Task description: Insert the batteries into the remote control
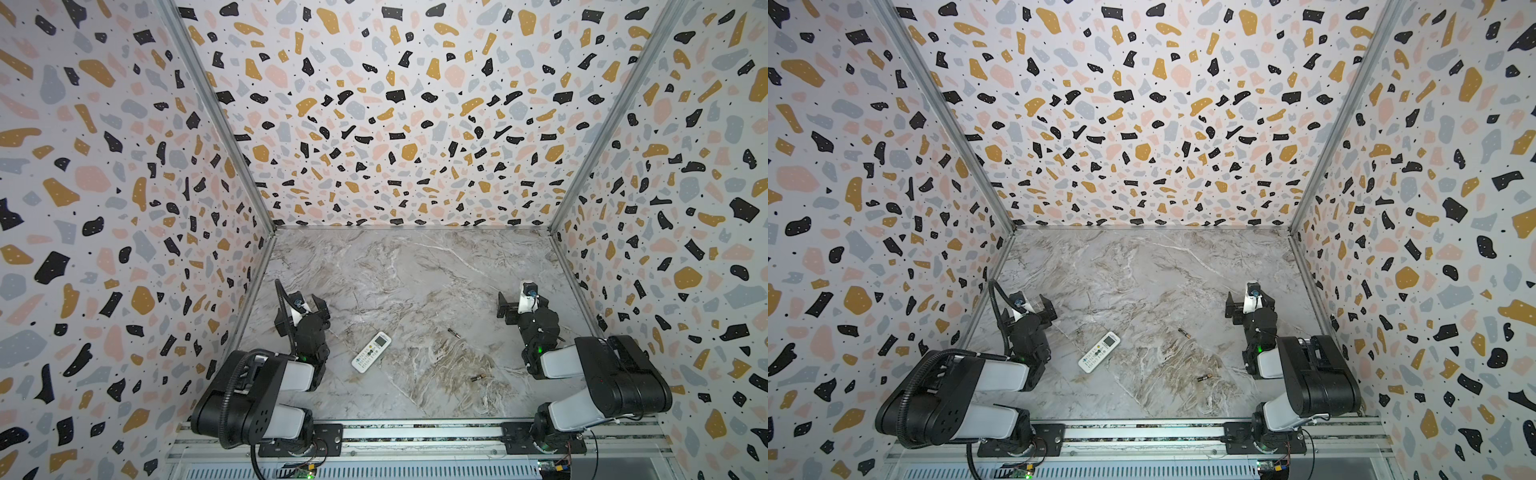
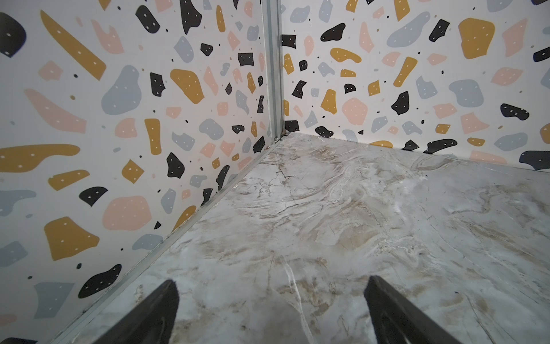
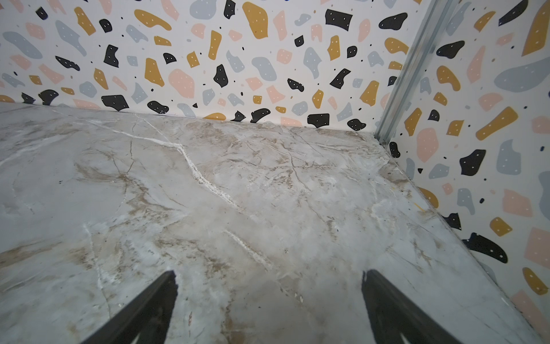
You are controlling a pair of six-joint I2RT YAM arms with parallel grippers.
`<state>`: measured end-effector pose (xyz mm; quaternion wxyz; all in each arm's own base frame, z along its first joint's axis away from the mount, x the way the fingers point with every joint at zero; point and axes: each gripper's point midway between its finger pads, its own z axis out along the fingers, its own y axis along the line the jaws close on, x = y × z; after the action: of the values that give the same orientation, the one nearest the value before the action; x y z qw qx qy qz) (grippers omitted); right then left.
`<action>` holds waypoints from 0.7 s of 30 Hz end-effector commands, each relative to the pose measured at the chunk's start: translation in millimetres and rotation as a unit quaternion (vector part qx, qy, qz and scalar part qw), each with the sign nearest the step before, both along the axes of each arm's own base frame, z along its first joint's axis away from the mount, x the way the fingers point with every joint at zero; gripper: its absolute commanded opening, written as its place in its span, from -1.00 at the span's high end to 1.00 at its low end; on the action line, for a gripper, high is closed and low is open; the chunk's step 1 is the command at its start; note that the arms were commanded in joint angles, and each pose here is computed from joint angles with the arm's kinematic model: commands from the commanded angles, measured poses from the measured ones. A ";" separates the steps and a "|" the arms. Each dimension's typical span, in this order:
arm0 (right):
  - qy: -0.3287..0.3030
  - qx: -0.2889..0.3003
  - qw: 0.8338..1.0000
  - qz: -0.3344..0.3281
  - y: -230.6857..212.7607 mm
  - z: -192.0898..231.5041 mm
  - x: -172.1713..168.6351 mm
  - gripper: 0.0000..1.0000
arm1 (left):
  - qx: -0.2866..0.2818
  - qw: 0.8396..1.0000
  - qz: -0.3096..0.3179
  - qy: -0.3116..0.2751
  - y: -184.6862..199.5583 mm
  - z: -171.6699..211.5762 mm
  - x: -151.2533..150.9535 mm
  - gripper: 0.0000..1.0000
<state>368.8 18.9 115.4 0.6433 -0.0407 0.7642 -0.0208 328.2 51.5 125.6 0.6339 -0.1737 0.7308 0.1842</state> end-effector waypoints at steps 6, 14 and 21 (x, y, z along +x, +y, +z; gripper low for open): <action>-0.009 0.002 1.000 0.001 0.8 7.3 1.0 -0.98 | -0.003 1.000 0.001 -0.030 1.2 12.9 -0.5 -0.99; -0.009 0.002 1.000 0.001 1.1 7.2 0.7 -0.98 | -0.003 1.000 0.001 -0.029 1.2 12.3 -1.0 -0.99; -0.010 0.004 1.000 0.000 0.9 7.6 0.7 -0.98 | -0.003 1.000 0.001 -0.031 1.2 13.0 -0.8 -0.99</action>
<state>368.8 18.8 115.4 0.6433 -0.0406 0.7642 -0.0209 328.2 51.5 125.6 0.6339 -0.1737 0.7308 0.1842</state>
